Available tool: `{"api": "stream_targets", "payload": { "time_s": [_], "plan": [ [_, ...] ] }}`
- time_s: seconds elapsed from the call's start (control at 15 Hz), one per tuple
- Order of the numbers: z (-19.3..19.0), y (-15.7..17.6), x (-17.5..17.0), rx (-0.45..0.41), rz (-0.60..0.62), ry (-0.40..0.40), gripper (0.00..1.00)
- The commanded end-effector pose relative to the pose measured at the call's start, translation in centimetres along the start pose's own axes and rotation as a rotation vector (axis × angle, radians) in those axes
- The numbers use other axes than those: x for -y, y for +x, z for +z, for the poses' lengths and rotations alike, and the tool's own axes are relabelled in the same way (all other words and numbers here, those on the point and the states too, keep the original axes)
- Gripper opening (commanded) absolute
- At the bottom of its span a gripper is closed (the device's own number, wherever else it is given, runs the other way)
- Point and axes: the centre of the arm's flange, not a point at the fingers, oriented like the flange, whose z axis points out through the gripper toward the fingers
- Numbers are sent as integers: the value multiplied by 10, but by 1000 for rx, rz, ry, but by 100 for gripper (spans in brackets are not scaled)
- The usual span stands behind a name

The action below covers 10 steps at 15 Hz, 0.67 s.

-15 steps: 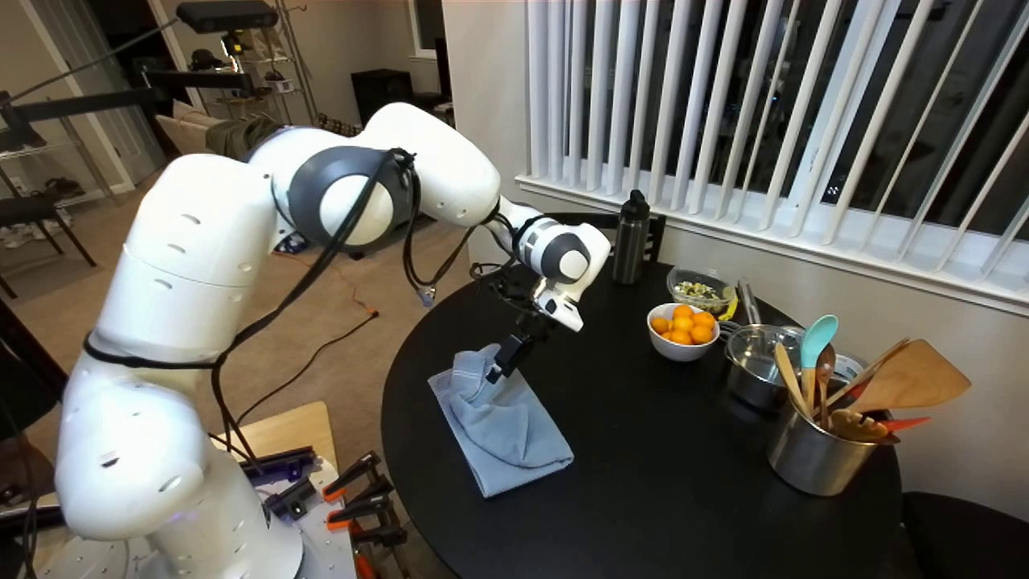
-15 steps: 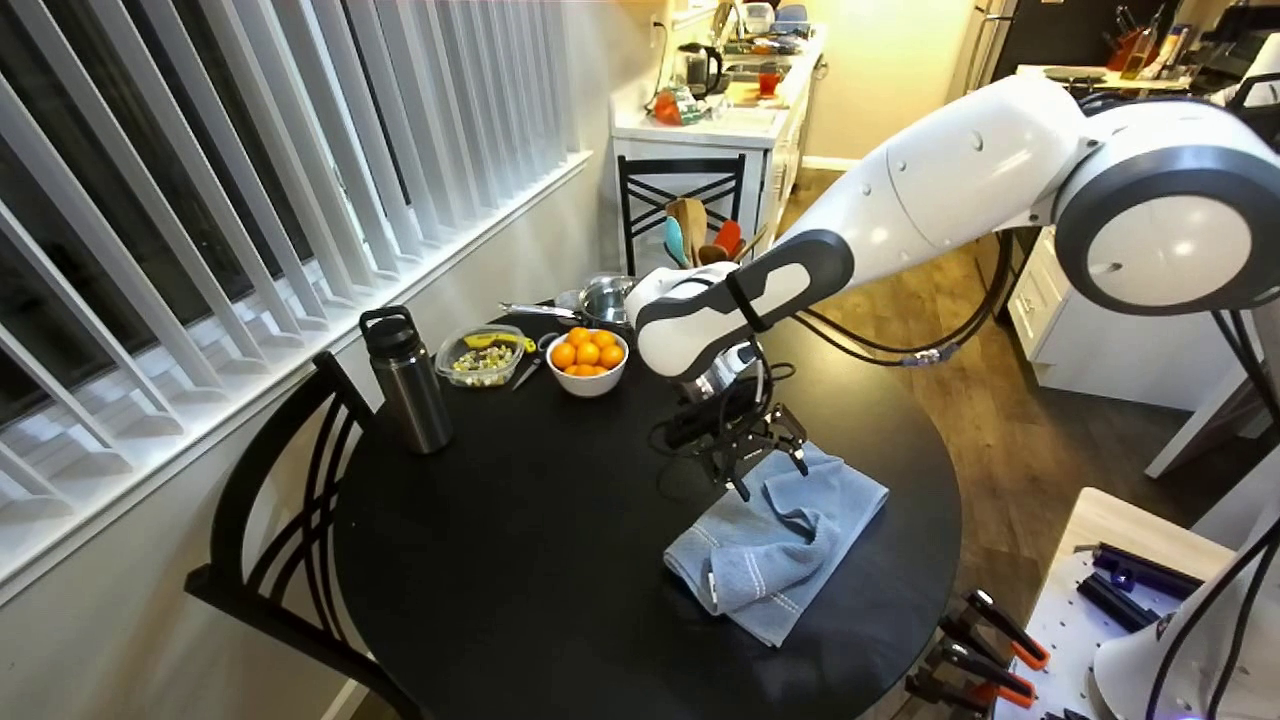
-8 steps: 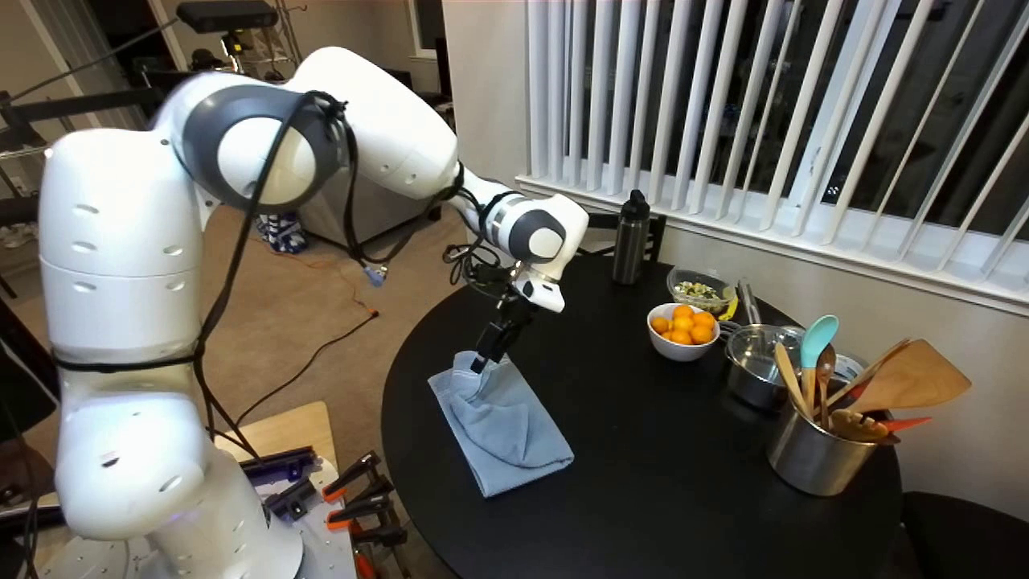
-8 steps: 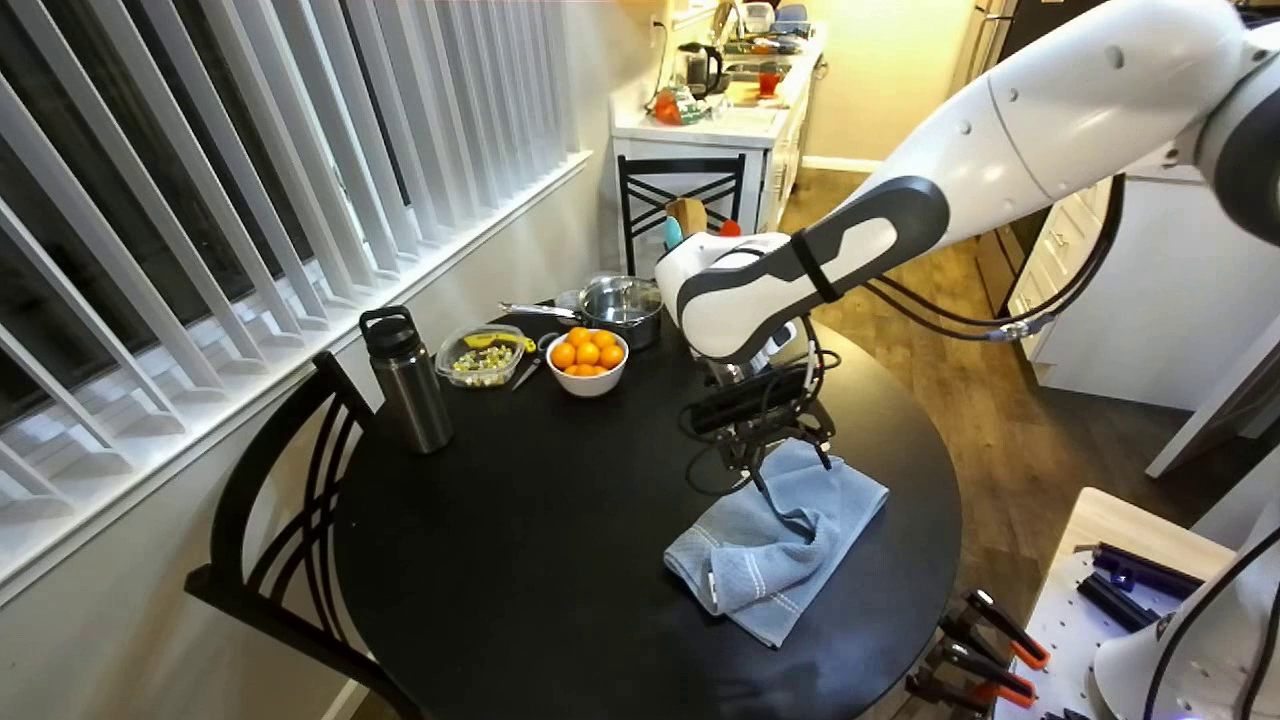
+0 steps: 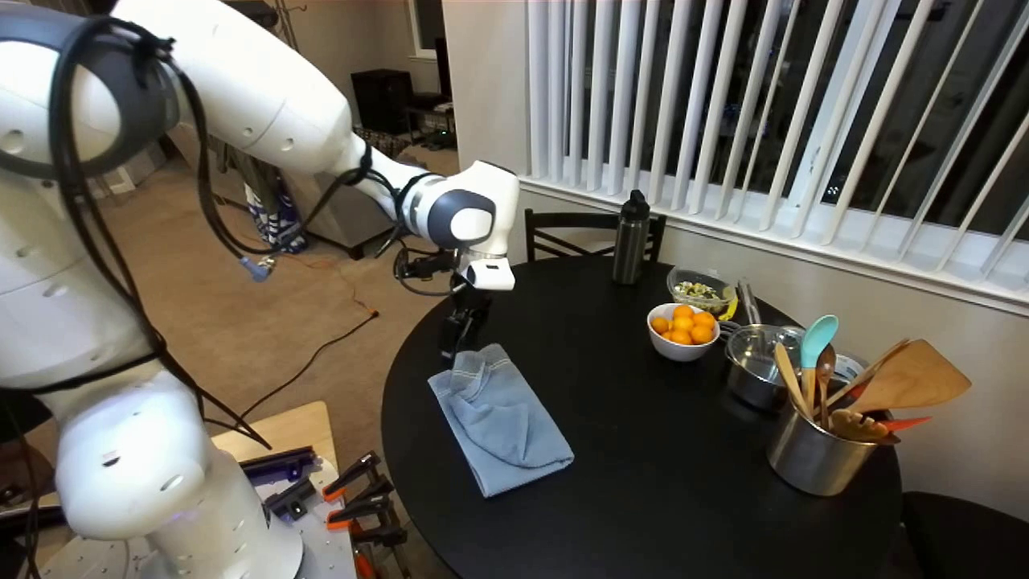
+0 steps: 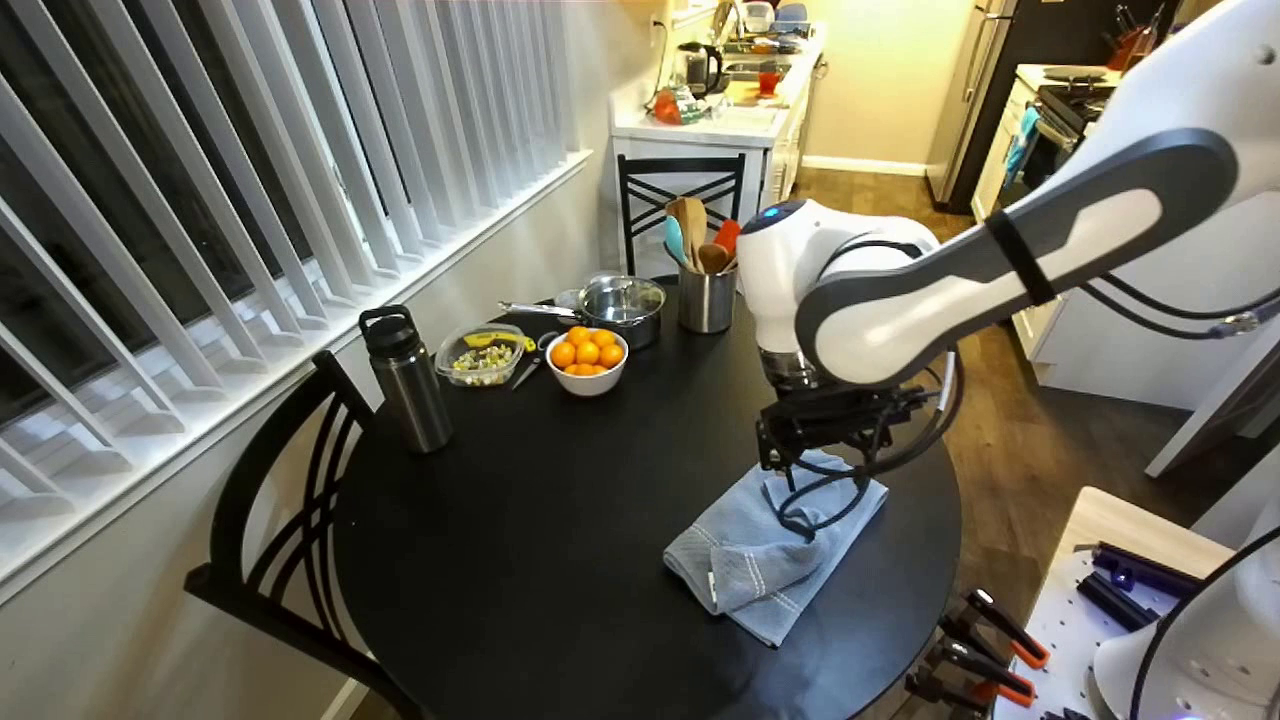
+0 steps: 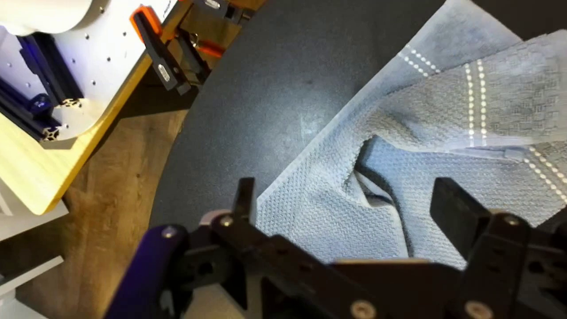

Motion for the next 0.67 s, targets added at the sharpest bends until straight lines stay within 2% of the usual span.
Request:
{"api": "stream_targets", "payload": {
  "time_s": [0.0, 0.13, 0.27, 0.47, 0.53, 0.6],
  "plan": [
    [13, -22, -42, -147, 20, 69, 100],
    [20, -19, -43, -212, 36, 90, 100],
    [22, -12, -37, -215, 51, 135, 100],
    [15, -12, -17, -170, 46, 189, 100],
    [15, -9, -27, -185, 38, 153, 100],
    [13, -10, -24, -182, 39, 162, 100]
  ]
}}
